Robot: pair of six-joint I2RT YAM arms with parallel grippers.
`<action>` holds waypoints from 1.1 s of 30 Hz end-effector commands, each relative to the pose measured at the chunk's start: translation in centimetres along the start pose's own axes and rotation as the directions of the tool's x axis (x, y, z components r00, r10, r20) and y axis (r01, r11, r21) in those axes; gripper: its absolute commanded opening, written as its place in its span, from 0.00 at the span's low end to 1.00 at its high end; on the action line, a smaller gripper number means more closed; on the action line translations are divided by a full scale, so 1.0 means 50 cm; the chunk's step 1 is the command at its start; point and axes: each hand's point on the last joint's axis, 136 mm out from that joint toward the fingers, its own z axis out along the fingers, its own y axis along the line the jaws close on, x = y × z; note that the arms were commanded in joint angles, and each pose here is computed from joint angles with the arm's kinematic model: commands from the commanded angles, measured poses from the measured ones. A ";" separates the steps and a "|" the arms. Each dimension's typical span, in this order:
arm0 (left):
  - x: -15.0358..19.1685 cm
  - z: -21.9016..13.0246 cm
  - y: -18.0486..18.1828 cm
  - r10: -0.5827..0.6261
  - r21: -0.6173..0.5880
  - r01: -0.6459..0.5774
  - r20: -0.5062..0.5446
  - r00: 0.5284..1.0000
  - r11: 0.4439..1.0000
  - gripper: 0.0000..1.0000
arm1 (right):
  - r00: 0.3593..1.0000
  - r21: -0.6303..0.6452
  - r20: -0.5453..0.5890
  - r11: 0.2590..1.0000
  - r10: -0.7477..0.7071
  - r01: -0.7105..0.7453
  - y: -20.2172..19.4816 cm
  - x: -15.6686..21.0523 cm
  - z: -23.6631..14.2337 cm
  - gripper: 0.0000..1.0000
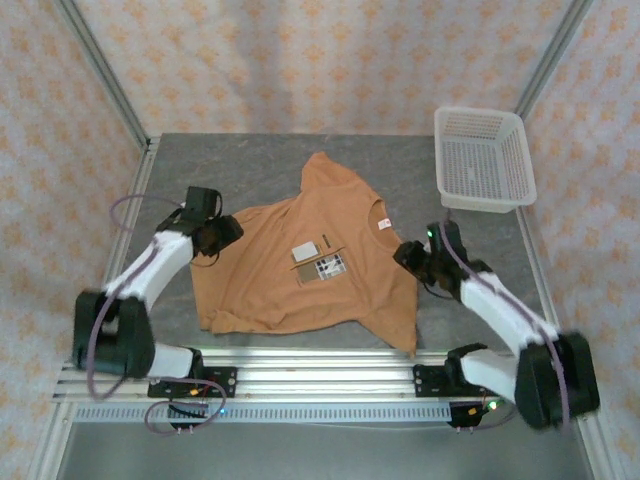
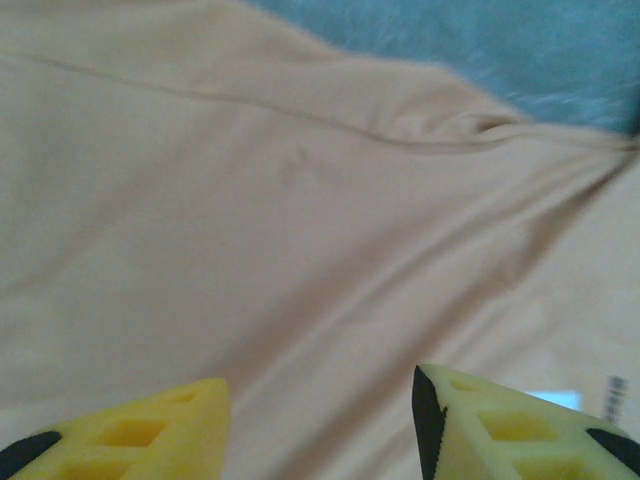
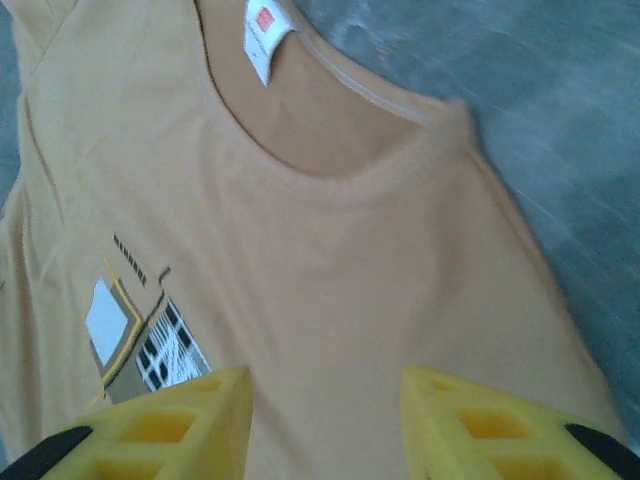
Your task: Fold the inside-out t-shirt
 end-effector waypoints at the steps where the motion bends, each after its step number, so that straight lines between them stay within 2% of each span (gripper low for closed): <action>1: -0.004 0.057 -0.015 -0.004 -0.015 0.003 -0.056 0.998 1.000 0.52 | 0.996 -0.108 0.068 0.991 -0.066 0.073 0.099 -0.082 0.061 0.41; 5: -0.022 0.120 -0.025 -0.002 -0.056 -0.004 -0.099 0.995 0.998 0.52 | 1.000 -0.090 0.004 0.996 -0.027 0.027 0.125 -0.116 0.175 0.37; 8: -0.048 0.165 -0.039 0.004 -0.081 -0.013 -0.113 0.994 0.997 0.52 | 0.999 -0.016 -0.014 0.999 0.035 -0.035 0.101 -0.140 0.256 0.34; 10: -0.072 0.201 -0.049 0.017 -0.111 -0.031 -0.123 0.992 0.993 0.52 | 0.998 0.087 0.005 0.994 0.067 -0.067 0.062 -0.167 0.293 0.33; 13: -0.115 0.243 -0.084 0.031 -0.111 -0.045 -0.126 0.992 0.993 0.52 | 0.991 0.267 0.060 0.955 0.116 -0.128 -0.021 -0.210 0.303 0.32; 16: -0.153 0.278 -0.130 0.041 -0.072 -0.050 -0.119 0.992 0.996 0.52 | 0.981 0.365 0.124 0.912 0.152 -0.187 -0.087 -0.253 0.275 0.31; 17: -0.166 0.282 -0.144 0.051 -0.060 -0.059 -0.118 0.992 0.996 0.53 | 0.979 0.351 0.135 0.916 0.155 -0.194 -0.087 -0.265 0.269 0.30; 20: -0.214 0.249 -0.176 0.101 -0.053 -0.106 -0.081 0.992 0.993 0.56 | 0.974 0.402 0.192 0.895 0.123 -0.193 -0.089 -0.297 0.230 0.27; 23: -0.257 0.169 -0.182 0.149 -0.079 -0.148 -0.004 0.989 0.986 0.58 | 0.974 0.363 0.202 0.916 0.105 -0.174 -0.048 -0.321 0.215 0.27; 25: -0.275 0.110 -0.161 0.147 -0.112 -0.142 0.040 0.988 0.983 0.58 | 0.974 0.344 0.212 0.927 0.082 -0.152 -0.018 -0.334 0.199 0.28; 30: -0.240 0.031 -0.088 0.075 -0.096 -0.069 0.064 0.995 0.993 0.54 | 0.986 0.204 0.165 0.977 0.020 -0.054 0.081 -0.333 0.179 0.35; 33: -0.197 0.026 -0.042 0.044 -0.090 -0.040 0.042 0.998 0.995 0.45 | 0.995 0.122 0.096 0.992 0.011 -0.023 0.132 -0.310 0.183 0.35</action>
